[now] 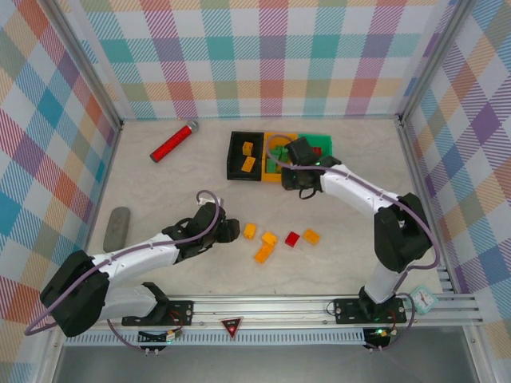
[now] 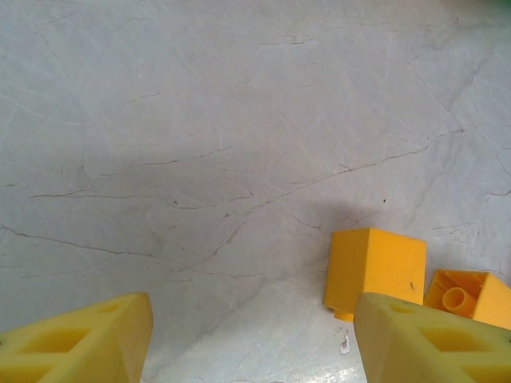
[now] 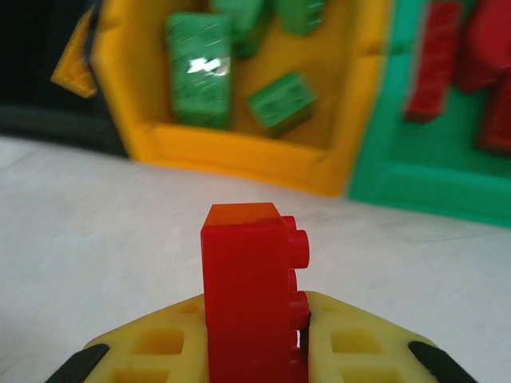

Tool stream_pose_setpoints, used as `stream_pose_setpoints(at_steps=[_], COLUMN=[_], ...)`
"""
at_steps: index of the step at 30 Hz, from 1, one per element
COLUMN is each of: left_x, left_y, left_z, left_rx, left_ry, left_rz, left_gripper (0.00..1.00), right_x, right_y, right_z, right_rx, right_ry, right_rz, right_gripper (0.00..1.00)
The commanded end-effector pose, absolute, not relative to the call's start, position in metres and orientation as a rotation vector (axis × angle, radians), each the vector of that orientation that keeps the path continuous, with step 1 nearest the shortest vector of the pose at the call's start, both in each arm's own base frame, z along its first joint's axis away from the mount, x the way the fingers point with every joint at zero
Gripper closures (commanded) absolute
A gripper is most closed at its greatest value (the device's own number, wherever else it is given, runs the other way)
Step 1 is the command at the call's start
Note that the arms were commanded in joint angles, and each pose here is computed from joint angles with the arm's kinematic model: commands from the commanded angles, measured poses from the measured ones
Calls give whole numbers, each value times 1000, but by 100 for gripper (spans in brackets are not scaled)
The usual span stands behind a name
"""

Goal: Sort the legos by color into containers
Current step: Place the lego in the container, then pick up the lego from the bottom-center of the table.

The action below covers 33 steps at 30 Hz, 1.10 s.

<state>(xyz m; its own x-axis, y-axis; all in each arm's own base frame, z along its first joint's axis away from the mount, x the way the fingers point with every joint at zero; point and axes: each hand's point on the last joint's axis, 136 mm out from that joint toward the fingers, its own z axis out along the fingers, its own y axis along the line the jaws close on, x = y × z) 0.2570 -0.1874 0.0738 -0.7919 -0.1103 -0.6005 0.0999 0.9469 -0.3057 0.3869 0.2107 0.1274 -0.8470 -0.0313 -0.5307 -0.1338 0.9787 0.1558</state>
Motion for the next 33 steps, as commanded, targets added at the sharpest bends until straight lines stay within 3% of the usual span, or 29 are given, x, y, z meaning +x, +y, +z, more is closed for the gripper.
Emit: stream_pose_setpoints(at_steps=[1, 9, 13, 15, 23, 33], left_x=[263, 254, 250, 248, 249, 263], left_y=[-190, -179, -171, -169, -170, -194], left_z=[90, 98, 101, 101, 95, 93], left_rx=[-37, -47, -64, -69, -76, -37], left_ry=[2405, 2393, 2378, 2379, 2380, 2356], left_rz=[-477, -466, -457, -451, -455, -539], left_gripper=[32, 32, 32, 32, 32, 32], right_x=[404, 460, 471, 468, 422, 313], right_y=[190, 161, 160, 161, 165, 189], right_z=[126, 124, 126, 125, 114, 105], right_rx=[-87, 0, -15, -19, -43, -233], right_ry=[2571, 2560, 2562, 2567, 2603, 2676], right_rz=[227, 180, 140, 149, 284, 453], right_gripper=[75, 72, 51, 48, 47, 46])
